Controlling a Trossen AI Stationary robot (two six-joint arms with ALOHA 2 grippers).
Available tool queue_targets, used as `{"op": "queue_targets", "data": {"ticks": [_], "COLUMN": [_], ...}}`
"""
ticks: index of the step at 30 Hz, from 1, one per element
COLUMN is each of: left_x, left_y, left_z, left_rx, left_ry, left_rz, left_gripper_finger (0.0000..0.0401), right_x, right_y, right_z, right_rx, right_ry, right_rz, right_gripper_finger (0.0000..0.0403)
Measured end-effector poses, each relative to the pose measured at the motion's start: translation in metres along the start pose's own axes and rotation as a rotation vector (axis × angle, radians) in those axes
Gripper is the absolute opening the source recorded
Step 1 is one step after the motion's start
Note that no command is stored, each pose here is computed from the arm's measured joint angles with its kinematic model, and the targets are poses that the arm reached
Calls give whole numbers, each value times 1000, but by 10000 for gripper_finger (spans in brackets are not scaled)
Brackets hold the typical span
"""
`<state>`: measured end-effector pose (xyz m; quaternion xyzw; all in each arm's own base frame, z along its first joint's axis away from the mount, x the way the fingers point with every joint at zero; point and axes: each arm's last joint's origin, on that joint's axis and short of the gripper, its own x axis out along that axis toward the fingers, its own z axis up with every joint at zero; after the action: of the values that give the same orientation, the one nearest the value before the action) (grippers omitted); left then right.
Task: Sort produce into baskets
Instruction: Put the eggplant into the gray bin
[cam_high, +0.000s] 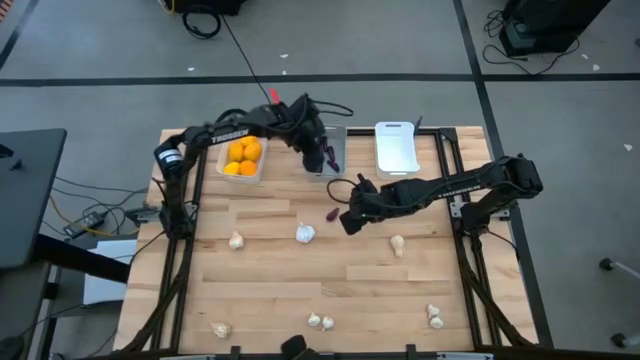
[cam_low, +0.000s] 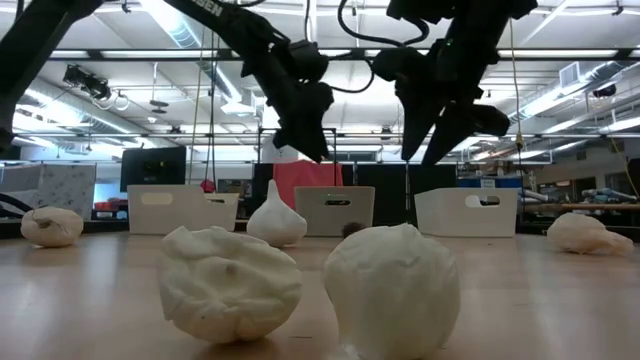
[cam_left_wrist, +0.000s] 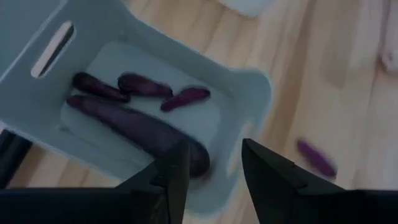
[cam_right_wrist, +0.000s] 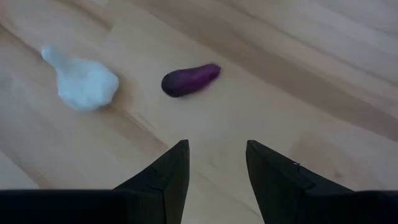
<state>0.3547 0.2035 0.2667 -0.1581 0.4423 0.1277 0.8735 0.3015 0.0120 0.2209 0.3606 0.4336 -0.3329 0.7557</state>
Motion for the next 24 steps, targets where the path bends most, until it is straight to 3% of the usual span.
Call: {"op": "queue_targets", "data": {"ticks": [3, 10, 14, 18, 20, 24], "left_x": [-12, -8, 13, 31, 38, 42], "left_y": [-4, -47, -80, -112, -123, -132], "left_z": [-3, -14, -29, -39, -42, -37], "left_rx": [73, 332, 510, 670, 664, 480], "left_ry": [25, 94, 99, 7, -36, -126], "left_rz": [-17, -228, -286, -314, -277, -170], "left_gripper_finger": [152, 152, 152, 152, 152, 152], "right_x": [-1, 3, 6, 5, 3, -4], "right_y": [0, -2, -9, -11, -11, -9], "right_z": [-8, -31, -45, -61, -69, -87], "right_rx": [-54, -416, -477, -505, -508, -461], "right_ry": [39, 125, 218, 281, 304, 326], "right_rz": [-21, -14, -24, -42, -47, -83], "right_gripper_finger": [169, 168, 162, 152, 149, 149]}}
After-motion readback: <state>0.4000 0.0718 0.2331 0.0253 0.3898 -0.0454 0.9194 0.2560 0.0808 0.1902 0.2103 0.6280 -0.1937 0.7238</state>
